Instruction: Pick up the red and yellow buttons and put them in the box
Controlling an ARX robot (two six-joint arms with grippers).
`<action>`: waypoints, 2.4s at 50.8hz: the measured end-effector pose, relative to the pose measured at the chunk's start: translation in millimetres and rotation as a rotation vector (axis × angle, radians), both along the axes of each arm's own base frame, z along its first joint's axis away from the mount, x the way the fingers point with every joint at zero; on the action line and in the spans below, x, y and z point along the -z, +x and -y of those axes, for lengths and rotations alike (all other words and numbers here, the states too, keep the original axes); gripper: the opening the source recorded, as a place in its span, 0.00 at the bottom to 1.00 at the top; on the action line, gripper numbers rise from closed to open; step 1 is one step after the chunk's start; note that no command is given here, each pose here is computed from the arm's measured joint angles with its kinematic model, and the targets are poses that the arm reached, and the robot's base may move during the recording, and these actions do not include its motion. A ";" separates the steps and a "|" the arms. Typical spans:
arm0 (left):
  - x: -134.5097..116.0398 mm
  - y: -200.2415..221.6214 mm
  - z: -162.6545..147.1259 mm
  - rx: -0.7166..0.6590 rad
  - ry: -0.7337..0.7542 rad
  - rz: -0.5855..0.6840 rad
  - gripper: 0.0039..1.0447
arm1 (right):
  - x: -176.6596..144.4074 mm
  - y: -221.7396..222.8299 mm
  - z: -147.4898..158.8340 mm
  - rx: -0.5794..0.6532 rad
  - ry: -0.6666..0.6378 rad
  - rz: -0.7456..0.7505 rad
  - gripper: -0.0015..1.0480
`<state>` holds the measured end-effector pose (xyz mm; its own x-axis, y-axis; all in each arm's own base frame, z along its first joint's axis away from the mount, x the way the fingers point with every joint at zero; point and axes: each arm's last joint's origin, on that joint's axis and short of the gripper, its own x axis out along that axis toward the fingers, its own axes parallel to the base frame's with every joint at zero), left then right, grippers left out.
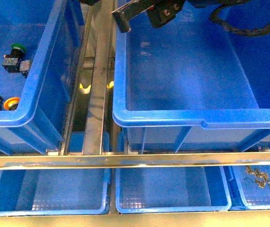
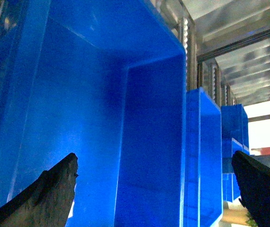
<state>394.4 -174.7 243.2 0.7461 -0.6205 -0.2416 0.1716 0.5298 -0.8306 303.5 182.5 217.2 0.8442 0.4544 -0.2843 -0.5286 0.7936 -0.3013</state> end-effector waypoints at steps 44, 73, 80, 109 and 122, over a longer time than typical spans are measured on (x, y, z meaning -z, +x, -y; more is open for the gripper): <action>15.7 -144.2 -130.9 -0.501 0.693 0.431 0.68 | -10.4 15.8 61.7 0.131 -0.028 -0.034 0.26; 54.1 -215.5 -161.8 -0.510 0.884 0.553 0.02 | -11.9 10.6 52.7 0.134 -0.067 -0.082 0.25; 60.0 -226.4 -169.2 -0.479 0.879 0.562 0.02 | -14.9 10.7 49.1 0.137 -0.063 -0.075 0.25; 73.8 -258.2 -174.3 -0.506 0.884 0.567 0.02 | -14.3 14.2 43.1 0.140 -0.057 -0.086 0.25; 70.3 -268.4 -174.2 -0.508 0.881 0.582 0.02 | -14.5 15.6 42.2 0.136 -0.045 -0.076 0.25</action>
